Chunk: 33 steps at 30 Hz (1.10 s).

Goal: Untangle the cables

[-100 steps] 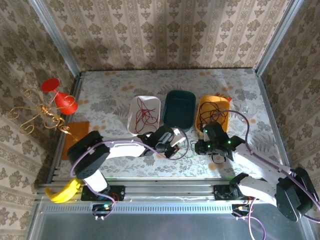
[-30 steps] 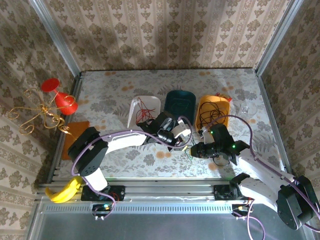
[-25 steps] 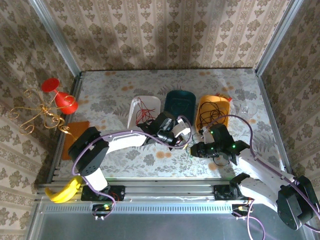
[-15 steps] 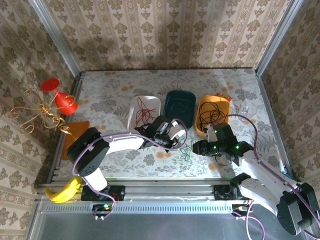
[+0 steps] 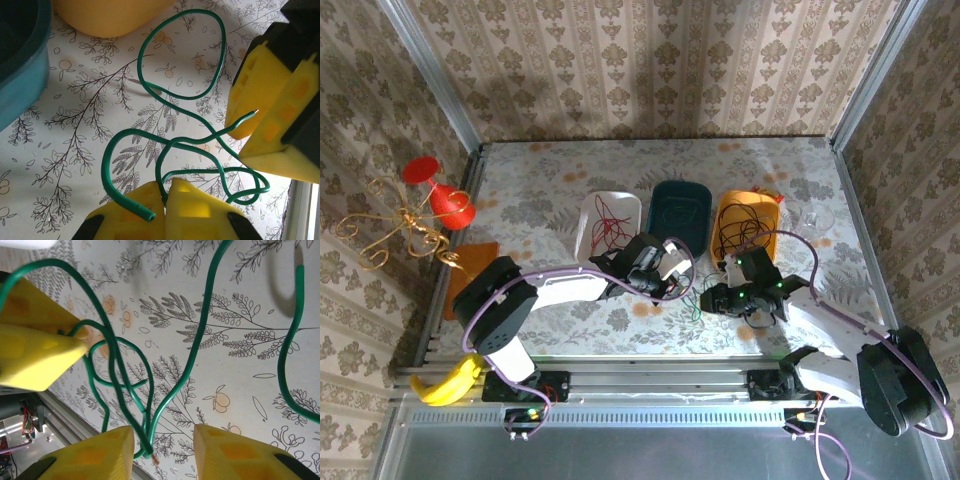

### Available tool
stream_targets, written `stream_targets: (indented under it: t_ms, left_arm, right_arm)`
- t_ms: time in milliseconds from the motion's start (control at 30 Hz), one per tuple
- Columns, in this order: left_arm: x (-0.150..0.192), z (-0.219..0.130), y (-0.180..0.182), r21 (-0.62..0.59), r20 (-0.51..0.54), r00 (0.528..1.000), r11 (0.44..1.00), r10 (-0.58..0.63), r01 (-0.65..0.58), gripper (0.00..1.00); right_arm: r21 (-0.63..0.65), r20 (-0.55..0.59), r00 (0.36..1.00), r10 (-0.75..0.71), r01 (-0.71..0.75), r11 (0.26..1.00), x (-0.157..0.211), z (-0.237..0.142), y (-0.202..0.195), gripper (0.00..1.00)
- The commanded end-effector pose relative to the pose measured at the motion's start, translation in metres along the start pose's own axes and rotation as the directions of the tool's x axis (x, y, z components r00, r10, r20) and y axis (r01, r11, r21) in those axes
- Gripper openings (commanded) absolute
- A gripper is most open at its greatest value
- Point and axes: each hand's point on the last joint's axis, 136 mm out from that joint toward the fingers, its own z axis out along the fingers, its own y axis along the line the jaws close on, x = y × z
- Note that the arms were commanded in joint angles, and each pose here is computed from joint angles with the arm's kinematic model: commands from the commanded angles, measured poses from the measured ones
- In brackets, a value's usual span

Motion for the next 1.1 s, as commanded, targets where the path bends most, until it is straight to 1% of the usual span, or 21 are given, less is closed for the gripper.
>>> stream_targets:
  t_ms: [0,167,333,433,500,667,833,1067]
  left_arm:
    - [-0.013,-0.008,-0.007,0.008,0.047,0.999,1.000,0.009,-0.009,0.00]
    - [-0.012,-0.008,-0.010,0.028,0.054,0.999,1.000,0.004,-0.006,0.00]
    - [-0.009,-0.007,-0.011,0.040,0.053,0.999,0.999,-0.005,0.003,0.00]
    - [-0.010,-0.009,-0.009,0.032,0.064,0.998,0.999,-0.016,0.014,0.00]
    - [-0.010,-0.012,-0.001,-0.009,0.076,0.996,0.999,-0.037,0.038,0.00]
    - [-0.002,-0.031,0.041,-0.199,0.132,0.986,0.972,-0.101,0.126,0.00]
    - [0.005,-0.058,0.061,-0.242,0.210,0.963,0.945,-0.171,0.221,0.00]
    - [0.008,-0.093,0.069,-0.280,0.282,0.944,0.927,-0.169,0.249,0.00]
  right_arm:
    - [-0.039,0.009,0.999,-0.046,0.047,0.998,-0.010,0.000,0.014,0.35]
    - [-0.031,0.006,0.998,-0.061,0.061,0.998,-0.012,0.004,0.014,0.31]
    - [-0.028,-0.010,0.997,-0.080,0.079,0.996,-0.014,0.010,0.015,0.29]
    - [-0.016,-0.009,0.996,-0.088,0.088,0.996,-0.016,0.011,0.015,0.20]
    - [0.021,0.008,0.996,-0.084,0.084,0.996,-0.018,0.009,0.010,0.15]
    - [0.156,0.080,0.996,-0.044,0.031,0.987,-0.021,-0.004,-0.016,0.10]
    - [0.266,0.133,0.991,0.028,-0.063,0.962,-0.017,-0.016,-0.047,0.06]
    - [0.340,0.183,0.975,0.129,-0.186,0.922,-0.012,-0.028,-0.078,0.03]
